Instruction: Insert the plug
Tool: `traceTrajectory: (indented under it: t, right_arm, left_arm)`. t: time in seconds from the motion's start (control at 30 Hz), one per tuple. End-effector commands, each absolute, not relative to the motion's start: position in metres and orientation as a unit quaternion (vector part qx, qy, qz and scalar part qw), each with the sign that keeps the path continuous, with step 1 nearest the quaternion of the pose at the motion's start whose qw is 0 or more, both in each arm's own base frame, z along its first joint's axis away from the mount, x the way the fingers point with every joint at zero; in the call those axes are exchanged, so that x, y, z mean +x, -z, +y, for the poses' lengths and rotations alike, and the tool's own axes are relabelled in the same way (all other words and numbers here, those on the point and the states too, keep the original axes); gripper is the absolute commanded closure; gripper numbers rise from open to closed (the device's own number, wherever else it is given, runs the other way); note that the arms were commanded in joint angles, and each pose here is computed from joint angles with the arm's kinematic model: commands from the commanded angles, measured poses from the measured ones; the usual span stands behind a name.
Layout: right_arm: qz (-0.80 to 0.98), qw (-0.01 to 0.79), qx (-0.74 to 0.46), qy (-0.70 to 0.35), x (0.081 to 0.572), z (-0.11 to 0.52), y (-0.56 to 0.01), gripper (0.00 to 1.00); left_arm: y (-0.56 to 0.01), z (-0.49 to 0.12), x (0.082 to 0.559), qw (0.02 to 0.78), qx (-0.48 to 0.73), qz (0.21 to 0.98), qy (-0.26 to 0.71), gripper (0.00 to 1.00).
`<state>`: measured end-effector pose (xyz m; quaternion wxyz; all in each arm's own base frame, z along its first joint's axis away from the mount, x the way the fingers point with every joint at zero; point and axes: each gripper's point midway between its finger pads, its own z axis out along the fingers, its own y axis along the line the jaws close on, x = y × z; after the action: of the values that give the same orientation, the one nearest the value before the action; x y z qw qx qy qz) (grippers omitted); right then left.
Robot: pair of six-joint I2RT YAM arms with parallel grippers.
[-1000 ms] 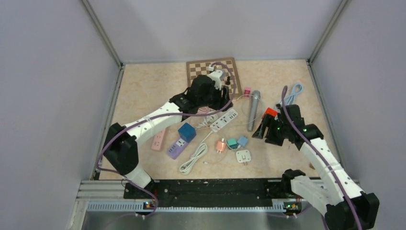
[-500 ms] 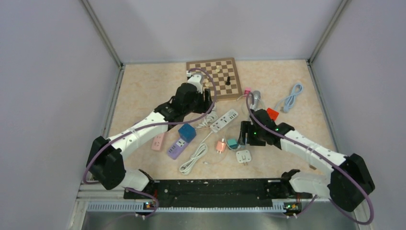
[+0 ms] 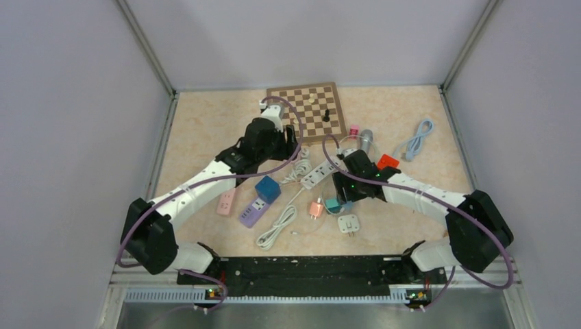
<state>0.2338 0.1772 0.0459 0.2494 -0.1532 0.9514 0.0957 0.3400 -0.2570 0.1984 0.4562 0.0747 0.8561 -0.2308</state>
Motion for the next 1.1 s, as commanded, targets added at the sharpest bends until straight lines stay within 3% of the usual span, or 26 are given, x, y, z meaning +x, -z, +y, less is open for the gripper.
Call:
traceTrajectory:
  t: [0.0,0.17,0.37,0.43,0.57,0.63,0.93,1.07]
  right_arm:
    - [0.937,0.254,-0.218,-0.100,0.247,0.193,-0.044,0.40]
    - [0.943,0.209,-0.237,-0.108,0.236,0.196,-0.031,0.51]
    - [0.946,0.201,-0.235,-0.098,0.236,0.193,-0.031,0.53]
    - [0.948,0.200,-0.229,-0.091,0.238,0.192,-0.034,0.47]
    - [0.950,0.226,-0.202,-0.076,0.253,0.192,-0.058,0.23]
    - [0.952,0.240,-0.172,-0.087,0.258,0.198,-0.073,0.17]
    - [0.979,0.172,-0.042,-0.097,0.231,0.204,-0.060,0.30]
    - [0.980,0.170,-0.044,-0.092,0.224,0.198,-0.061,0.29]
  left_arm:
    - [-0.220,-0.251,0.346,0.489,0.068,0.834,0.247,0.33]
    - [-0.218,-0.244,0.347,0.488,0.063,0.835,0.246,0.33]
    - [-0.217,-0.240,0.348,0.489,0.058,0.834,0.248,0.33]
    - [-0.216,-0.239,0.349,0.488,0.057,0.835,0.248,0.33]
    - [-0.217,-0.238,0.351,0.490,0.056,0.833,0.251,0.33]
    - [-0.217,-0.239,0.351,0.489,0.056,0.833,0.252,0.33]
    - [-0.213,-0.235,0.349,0.490,0.053,0.833,0.253,0.33]
    - [-0.211,-0.234,0.347,0.488,0.054,0.833,0.253,0.33]
